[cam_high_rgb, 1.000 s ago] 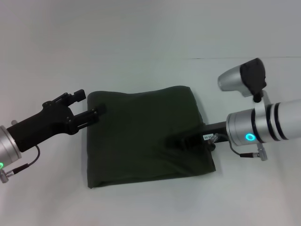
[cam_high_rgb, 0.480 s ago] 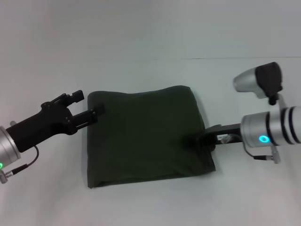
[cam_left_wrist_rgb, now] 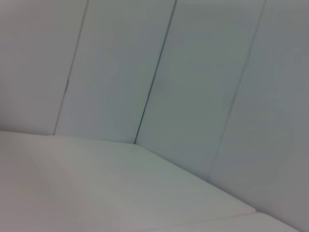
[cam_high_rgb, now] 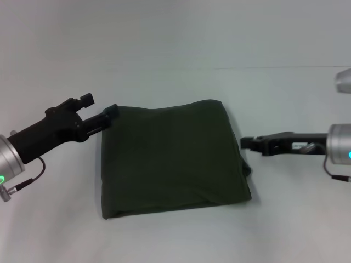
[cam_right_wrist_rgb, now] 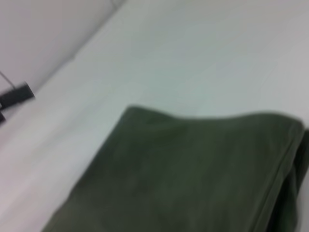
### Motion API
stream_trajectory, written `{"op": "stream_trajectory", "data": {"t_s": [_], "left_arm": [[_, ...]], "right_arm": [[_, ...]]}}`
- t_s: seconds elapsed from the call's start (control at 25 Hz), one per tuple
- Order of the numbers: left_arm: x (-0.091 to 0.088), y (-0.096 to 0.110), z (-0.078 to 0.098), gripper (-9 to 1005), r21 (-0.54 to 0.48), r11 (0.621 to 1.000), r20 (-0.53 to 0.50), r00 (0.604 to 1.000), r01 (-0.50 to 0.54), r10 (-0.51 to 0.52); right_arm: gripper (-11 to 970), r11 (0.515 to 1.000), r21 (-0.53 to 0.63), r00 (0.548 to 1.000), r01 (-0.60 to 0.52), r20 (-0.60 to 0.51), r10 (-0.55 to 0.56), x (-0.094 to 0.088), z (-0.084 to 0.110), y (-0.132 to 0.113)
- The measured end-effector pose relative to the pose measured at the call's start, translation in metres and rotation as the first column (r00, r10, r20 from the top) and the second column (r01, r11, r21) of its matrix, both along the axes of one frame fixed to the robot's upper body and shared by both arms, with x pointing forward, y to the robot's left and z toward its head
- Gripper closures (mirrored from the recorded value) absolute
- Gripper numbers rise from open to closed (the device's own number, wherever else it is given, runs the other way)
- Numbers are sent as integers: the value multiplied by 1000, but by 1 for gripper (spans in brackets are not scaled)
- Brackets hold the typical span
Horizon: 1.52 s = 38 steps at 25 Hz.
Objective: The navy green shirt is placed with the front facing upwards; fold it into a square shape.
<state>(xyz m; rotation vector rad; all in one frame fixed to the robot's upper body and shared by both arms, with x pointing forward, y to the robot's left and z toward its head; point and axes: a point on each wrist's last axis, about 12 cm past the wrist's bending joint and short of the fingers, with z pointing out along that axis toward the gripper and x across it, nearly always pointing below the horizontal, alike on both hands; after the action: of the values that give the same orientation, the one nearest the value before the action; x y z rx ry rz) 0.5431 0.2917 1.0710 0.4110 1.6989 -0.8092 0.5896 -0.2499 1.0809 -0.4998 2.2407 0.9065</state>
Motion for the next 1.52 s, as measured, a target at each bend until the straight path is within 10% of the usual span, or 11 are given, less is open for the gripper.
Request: {"op": "stream_trajectory", "data": {"t_s": [0.36,0.92,1.52], "left_arm": [[2,-1,-2,122,-20,1000,-31,999,-19,18],[2,-2,-2,122,-12,1000,-28,1000,-13,13],[2,1,-1,121,13,1000,-19,1000,0,0]], "right_arm": [[843,985,72,986,157,-65,-153,7,11,-38],[143,983,6,964,184,-197,-180,27,3,-6],[61,979,-12,957,202,-209,-200,37,-7,26]]}}
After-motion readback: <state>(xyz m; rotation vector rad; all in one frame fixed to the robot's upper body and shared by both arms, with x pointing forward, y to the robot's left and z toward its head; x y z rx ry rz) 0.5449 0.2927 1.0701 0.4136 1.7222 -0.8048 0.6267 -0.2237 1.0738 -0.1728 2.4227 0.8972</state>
